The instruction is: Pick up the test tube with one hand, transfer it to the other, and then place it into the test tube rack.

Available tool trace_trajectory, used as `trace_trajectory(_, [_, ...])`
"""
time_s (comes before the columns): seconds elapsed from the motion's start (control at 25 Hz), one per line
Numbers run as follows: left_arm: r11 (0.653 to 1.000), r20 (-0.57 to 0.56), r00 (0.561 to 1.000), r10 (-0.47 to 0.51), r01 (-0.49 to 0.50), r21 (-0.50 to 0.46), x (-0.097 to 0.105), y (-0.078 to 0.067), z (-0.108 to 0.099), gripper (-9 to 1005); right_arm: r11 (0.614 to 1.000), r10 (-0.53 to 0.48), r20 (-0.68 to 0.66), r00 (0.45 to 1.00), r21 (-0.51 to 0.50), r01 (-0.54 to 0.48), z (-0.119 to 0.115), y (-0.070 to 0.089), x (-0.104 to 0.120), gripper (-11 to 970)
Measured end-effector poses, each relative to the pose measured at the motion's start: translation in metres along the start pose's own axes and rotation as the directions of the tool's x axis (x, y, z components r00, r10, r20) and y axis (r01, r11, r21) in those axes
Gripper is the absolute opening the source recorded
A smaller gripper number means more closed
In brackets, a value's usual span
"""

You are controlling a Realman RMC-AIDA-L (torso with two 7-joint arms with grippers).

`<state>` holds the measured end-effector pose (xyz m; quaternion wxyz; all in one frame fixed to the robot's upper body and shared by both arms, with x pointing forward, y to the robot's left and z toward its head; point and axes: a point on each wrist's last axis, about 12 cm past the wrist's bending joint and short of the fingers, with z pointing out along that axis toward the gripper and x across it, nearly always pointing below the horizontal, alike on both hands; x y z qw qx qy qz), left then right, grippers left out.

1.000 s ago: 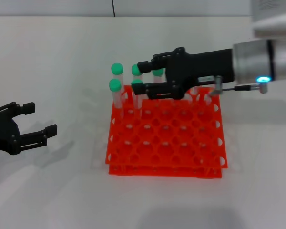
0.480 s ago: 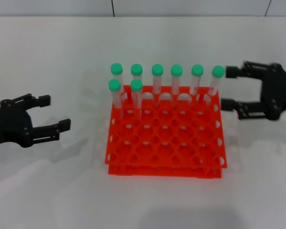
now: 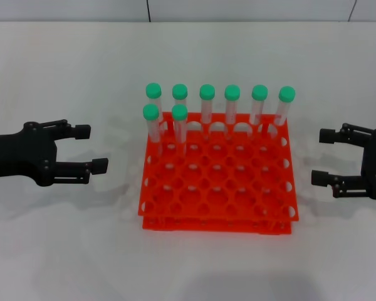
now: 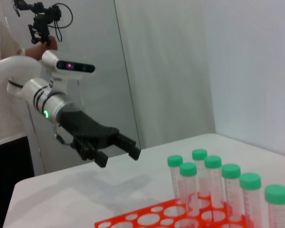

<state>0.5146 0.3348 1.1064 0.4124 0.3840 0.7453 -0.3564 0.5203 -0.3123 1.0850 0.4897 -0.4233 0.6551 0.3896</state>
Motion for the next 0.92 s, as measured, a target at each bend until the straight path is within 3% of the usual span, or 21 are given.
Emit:
trace_trajectory(0.68, [0.989,-0.086,0.995,0.046,-0.033,0.145,-0.02,0.002,0.015,875,1.0,0.02,-0.051,0.998,-0.016,-0.021,0.008,0.003,0.009,872])
trace_trajectory(0.92, [0.988,-0.092,0.995,0.049,-0.034,0.153,-0.024,0.003,0.017,875,1.0,0.021,-0.052,0.998,-0.018,-0.022,0.008,0.003,0.009,872])
